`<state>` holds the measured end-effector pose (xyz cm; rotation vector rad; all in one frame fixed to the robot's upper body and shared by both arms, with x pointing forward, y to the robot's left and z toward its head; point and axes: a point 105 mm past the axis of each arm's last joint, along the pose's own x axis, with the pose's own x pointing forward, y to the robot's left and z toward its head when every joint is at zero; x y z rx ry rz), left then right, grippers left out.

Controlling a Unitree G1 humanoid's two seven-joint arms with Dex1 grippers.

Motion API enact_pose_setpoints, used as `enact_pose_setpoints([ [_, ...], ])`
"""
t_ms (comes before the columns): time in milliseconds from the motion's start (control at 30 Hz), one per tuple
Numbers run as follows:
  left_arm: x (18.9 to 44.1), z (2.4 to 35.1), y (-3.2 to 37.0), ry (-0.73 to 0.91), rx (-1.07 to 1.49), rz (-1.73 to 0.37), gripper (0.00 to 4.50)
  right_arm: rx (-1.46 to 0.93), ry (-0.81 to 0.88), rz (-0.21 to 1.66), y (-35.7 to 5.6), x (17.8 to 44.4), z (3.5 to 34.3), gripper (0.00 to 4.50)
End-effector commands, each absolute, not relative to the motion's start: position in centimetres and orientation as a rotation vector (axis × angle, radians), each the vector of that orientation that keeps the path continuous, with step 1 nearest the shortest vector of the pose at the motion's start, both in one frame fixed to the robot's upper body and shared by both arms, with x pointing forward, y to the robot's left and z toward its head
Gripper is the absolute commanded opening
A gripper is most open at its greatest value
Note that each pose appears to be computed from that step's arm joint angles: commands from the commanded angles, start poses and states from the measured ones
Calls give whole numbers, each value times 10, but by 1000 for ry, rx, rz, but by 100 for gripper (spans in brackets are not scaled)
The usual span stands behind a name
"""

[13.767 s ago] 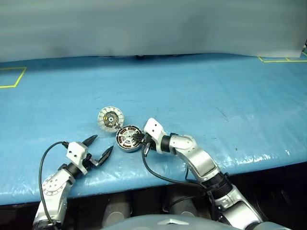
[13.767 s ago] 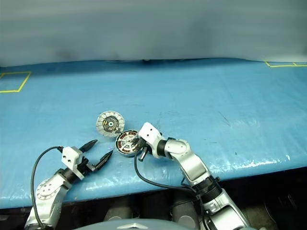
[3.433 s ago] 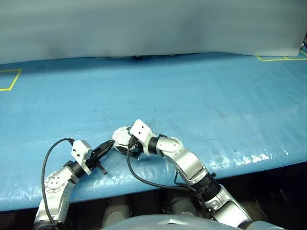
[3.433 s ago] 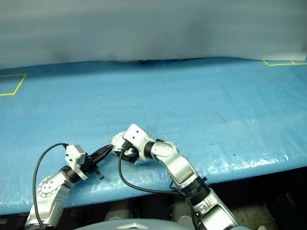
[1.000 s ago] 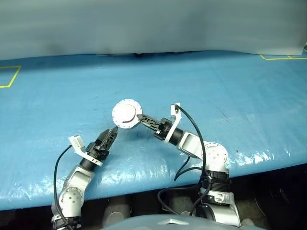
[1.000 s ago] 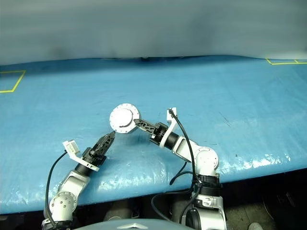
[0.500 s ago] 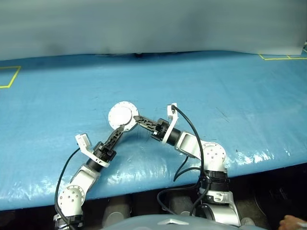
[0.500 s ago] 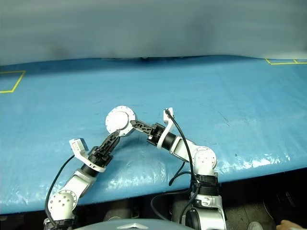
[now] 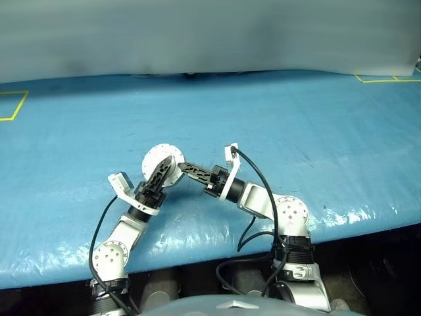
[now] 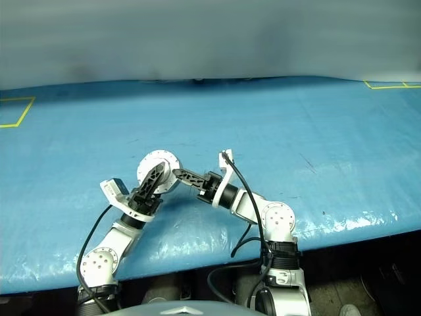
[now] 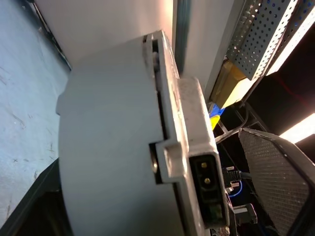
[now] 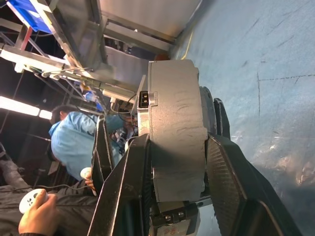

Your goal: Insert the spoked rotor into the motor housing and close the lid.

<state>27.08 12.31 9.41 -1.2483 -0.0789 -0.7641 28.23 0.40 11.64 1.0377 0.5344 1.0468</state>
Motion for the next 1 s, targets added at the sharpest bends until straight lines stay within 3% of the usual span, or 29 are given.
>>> enact_pose_setpoints([
  [33, 270, 102, 123, -120, -1286, -794, 431, 1103, 469, 1124, 15, 273, 135, 123],
  [267, 269, 98, 128, -136, -1316, -758, 245, 1109, 483, 1068, 14, 281, 130, 123],
  [500, 276, 92, 132, -118, -1322, -668, 243, 1084, 459, 1044, 13, 287, 128, 123],
  [733, 296, 85, 139, -103, -1308, -528, 243, 916, 380, 896, 0, 306, 118, 351],
  [867, 316, 83, 145, -115, -1246, -414, 243, 874, 320, 754, -22, 328, 112, 351],
  [1000, 344, 89, 155, -160, -1212, -292, 243, 856, 272, 735, -35, 332, 116, 351],
])
